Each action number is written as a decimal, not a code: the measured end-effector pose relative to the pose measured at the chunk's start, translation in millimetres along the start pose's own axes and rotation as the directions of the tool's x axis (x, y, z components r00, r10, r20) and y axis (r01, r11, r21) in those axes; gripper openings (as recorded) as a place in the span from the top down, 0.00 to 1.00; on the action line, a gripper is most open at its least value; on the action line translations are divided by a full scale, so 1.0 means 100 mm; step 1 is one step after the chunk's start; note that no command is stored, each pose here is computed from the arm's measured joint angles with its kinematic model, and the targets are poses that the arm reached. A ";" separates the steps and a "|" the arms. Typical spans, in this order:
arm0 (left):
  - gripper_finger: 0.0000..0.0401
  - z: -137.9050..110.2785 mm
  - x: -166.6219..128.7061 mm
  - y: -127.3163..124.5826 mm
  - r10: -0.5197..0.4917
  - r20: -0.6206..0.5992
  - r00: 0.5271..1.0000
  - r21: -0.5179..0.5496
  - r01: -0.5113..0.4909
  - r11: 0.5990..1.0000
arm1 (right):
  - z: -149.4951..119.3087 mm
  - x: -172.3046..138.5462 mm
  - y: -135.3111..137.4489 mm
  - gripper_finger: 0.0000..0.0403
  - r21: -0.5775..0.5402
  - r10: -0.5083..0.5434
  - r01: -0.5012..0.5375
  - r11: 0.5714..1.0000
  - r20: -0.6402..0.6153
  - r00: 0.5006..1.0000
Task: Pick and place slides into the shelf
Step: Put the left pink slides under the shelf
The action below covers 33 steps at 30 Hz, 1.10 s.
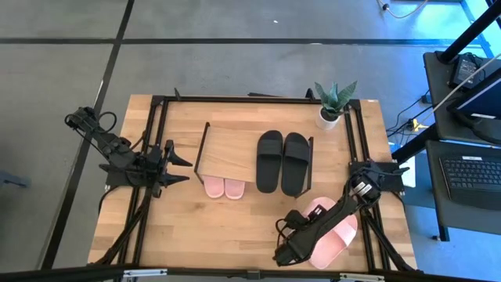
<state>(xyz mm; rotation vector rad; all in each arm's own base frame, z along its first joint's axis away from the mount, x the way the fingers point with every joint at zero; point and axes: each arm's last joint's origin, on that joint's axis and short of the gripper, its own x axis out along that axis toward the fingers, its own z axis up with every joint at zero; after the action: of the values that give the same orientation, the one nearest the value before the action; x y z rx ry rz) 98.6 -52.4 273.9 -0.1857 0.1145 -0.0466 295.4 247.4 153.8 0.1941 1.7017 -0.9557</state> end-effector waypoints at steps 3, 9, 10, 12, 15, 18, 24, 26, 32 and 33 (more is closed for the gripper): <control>0.49 0.00 0.00 0.00 0.000 0.000 1.000 0.000 0.000 1.000 | 0.00 0.00 0.00 0.57 -0.025 -0.001 0.001 1.000 0.000 1.000; 0.49 0.00 0.00 0.00 0.000 0.000 1.000 0.000 0.000 1.000 | -0.02 0.00 0.00 0.66 -0.085 0.000 0.000 0.996 0.005 1.000; 0.49 0.00 0.00 0.00 0.001 0.000 1.000 0.000 -0.001 1.000 | -0.02 0.00 0.00 0.68 -0.087 0.000 0.000 0.996 0.007 1.000; 0.49 0.00 0.00 0.00 0.000 0.000 1.000 0.000 0.000 1.000 | -0.02 0.00 0.00 0.70 -0.099 -0.001 0.003 0.995 0.015 1.000; 0.49 0.00 0.00 0.00 0.000 0.000 1.000 0.000 0.000 1.000 | -0.02 0.06 0.00 0.73 -0.112 -0.018 0.020 0.994 0.016 1.000; 0.49 0.00 0.00 0.00 0.000 0.000 1.000 -0.001 0.000 1.000 | -0.03 0.12 -0.01 0.76 -0.113 -0.040 0.040 0.993 0.001 0.999; 0.49 0.00 0.00 0.00 0.001 0.000 1.000 -0.001 -0.001 1.000 | -0.03 0.11 -0.01 0.76 -0.162 -0.037 0.035 0.986 -0.013 0.999; 0.49 0.00 0.00 0.00 0.000 0.001 1.000 -0.002 0.000 1.000 | -0.03 0.11 -0.01 0.76 -0.156 -0.038 0.035 0.987 -0.013 0.999; 0.49 0.00 0.00 0.01 0.033 0.010 0.999 -0.003 -0.033 0.999 | -0.02 0.11 -0.01 0.84 -0.140 -0.040 0.037 0.989 -0.015 0.999; 0.49 0.00 0.00 0.01 0.039 0.011 0.999 -0.003 -0.039 0.999 | -0.02 0.11 -0.01 0.87 -0.139 -0.038 0.036 0.990 -0.014 0.999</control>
<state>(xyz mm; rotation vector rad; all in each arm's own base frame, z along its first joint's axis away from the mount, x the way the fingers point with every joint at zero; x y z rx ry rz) 98.7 -51.3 274.1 -0.1869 0.1070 -0.0062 288.9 244.7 144.8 0.0790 1.7856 -0.8610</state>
